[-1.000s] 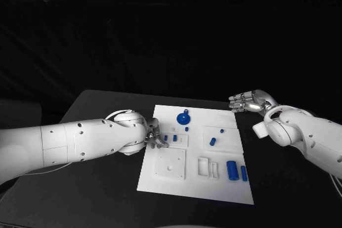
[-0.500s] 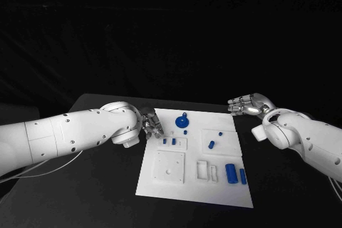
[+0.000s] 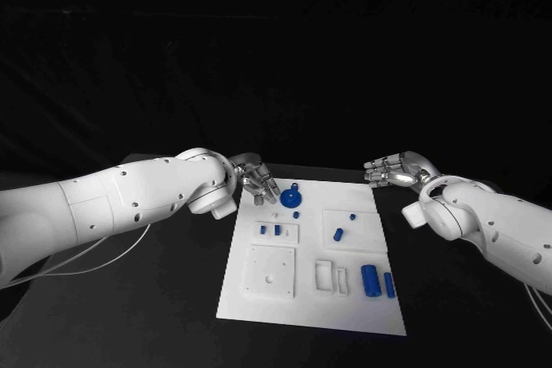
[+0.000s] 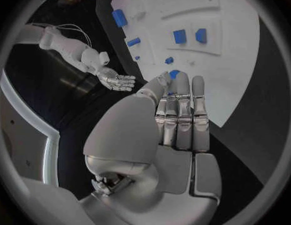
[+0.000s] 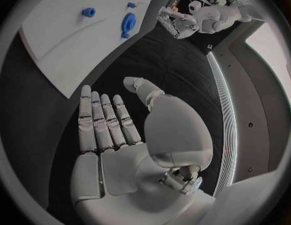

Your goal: Assemble the parts on the task board

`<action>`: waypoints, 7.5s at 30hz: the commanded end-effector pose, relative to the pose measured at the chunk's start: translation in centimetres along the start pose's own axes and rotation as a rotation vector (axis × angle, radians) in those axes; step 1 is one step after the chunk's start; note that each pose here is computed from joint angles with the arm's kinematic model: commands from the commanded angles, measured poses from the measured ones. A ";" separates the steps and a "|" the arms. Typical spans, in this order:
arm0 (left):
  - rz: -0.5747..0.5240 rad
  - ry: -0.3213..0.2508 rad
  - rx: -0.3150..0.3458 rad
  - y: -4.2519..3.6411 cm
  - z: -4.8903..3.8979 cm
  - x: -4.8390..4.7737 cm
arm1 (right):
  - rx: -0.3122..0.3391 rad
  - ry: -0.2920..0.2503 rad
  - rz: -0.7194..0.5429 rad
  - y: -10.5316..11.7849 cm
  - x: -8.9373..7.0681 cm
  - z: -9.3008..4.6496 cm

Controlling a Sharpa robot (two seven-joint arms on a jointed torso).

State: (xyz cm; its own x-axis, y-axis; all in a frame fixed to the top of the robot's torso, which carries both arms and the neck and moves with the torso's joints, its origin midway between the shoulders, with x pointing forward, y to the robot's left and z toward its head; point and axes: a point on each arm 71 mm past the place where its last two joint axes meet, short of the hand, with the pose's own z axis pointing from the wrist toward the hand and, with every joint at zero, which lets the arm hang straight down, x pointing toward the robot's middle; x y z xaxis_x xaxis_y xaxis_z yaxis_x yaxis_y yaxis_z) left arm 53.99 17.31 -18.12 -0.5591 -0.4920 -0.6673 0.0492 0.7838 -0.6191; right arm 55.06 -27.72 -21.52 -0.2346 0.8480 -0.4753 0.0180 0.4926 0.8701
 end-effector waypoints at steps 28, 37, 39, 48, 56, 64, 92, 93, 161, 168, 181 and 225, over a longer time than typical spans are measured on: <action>0.610 -0.080 0.383 -3.74 4.09 5.80 | -0.038 0.024 0.001 0.8 1.1 0.2; 0.652 -0.038 0.358 -3.58 4.48 6.32 | -0.041 0.025 0.002 0.9 1.1 0.1; 0.658 -0.029 0.353 -3.60 4.51 6.45 | -0.041 0.025 0.002 1.0 1.2 0.1; 0.679 -0.011 0.328 -3.32 4.80 6.80 | -0.043 0.026 0.002 1.0 1.2 0.1; 0.687 -0.011 0.318 -3.05 5.00 7.17 | -0.044 0.028 0.003 1.1 1.2 0.1; 0.689 -0.004 0.312 -2.92 5.06 7.28 | -0.044 0.028 0.003 1.1 1.3 0.1; 0.625 -0.024 0.334 -2.63 5.17 7.40 | -0.048 0.031 0.004 1.2 1.5 0.2; 0.620 -0.033 0.338 -2.60 5.14 7.32 | -0.049 0.032 0.005 1.2 1.5 0.2; 0.483 -0.026 0.233 2.05 1.74 3.44 | -0.047 0.036 0.000 1.2 1.5 0.2; 0.484 -0.018 0.231 2.00 1.80 3.58 | -0.047 0.036 0.000 1.1 1.5 0.2; 0.491 -0.004 0.228 1.97 2.05 4.15 | -0.047 0.037 0.000 1.2 1.5 0.2; 0.560 0.087 0.175 2.14 2.56 5.44 | -0.046 0.039 0.000 1.2 1.5 0.2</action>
State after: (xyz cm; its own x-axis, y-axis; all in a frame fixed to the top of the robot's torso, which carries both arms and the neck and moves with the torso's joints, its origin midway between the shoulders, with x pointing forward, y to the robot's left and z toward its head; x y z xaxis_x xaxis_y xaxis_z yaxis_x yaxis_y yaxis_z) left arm 53.76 15.34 -22.96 -0.4248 -0.0422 -0.9043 0.4809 0.8358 -0.2649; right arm 54.95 -25.99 -21.29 -0.2602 0.8453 -0.4666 -0.0131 0.4802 0.8771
